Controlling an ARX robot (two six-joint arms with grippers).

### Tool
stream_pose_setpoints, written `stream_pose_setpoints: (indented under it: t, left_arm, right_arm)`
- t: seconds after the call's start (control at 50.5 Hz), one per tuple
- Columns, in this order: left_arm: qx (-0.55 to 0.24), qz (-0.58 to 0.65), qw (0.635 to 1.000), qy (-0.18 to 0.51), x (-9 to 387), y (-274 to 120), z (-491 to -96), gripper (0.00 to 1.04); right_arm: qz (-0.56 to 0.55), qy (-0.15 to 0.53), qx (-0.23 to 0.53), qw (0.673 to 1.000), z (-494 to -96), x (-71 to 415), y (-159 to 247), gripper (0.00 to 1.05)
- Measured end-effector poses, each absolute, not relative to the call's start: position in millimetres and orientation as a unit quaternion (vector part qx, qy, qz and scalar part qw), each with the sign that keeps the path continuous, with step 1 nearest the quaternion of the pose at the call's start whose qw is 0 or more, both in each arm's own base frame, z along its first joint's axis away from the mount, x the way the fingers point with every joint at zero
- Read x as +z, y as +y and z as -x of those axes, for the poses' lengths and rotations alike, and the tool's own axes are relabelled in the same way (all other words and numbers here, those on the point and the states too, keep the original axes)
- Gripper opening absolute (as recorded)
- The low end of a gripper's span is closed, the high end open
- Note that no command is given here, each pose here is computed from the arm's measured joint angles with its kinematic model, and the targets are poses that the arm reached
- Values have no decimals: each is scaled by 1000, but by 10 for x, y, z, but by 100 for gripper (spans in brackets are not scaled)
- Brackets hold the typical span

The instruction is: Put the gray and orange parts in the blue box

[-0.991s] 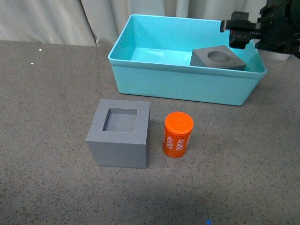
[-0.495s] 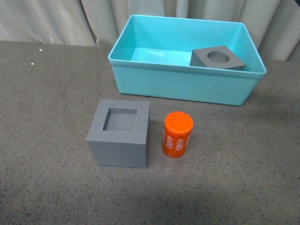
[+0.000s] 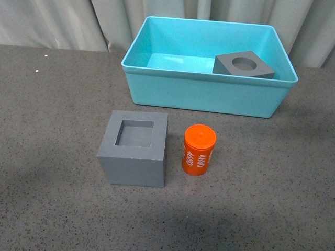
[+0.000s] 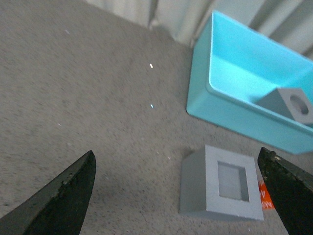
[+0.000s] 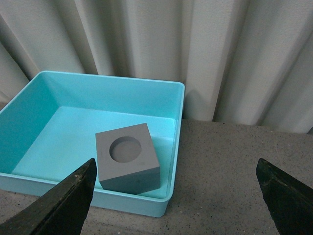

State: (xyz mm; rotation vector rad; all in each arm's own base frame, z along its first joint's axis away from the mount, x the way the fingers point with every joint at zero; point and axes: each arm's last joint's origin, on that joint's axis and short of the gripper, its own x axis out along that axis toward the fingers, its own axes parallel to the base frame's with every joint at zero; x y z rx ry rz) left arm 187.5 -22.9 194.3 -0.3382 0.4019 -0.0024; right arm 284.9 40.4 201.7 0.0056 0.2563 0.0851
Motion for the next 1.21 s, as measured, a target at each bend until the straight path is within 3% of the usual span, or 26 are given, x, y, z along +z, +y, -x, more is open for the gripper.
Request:
stream_pose_setpoints:
  t: [0.317, 0.693, 1.208]
  left_arm:
    - [-57, 115, 935, 330, 1523, -527, -2484, 98]
    - [-102, 64, 921, 370, 1376, -877, -2807, 98]
    - [-103, 46, 910, 399, 1152, -1005, -2949, 98]
  right_arm:
    - [-3, 128, 42, 991, -2849, 2017, 404, 95]
    - [-2, 128, 43, 991, -2849, 2017, 404, 95]
    - [-2, 128, 43, 991, -2849, 2017, 404, 95]
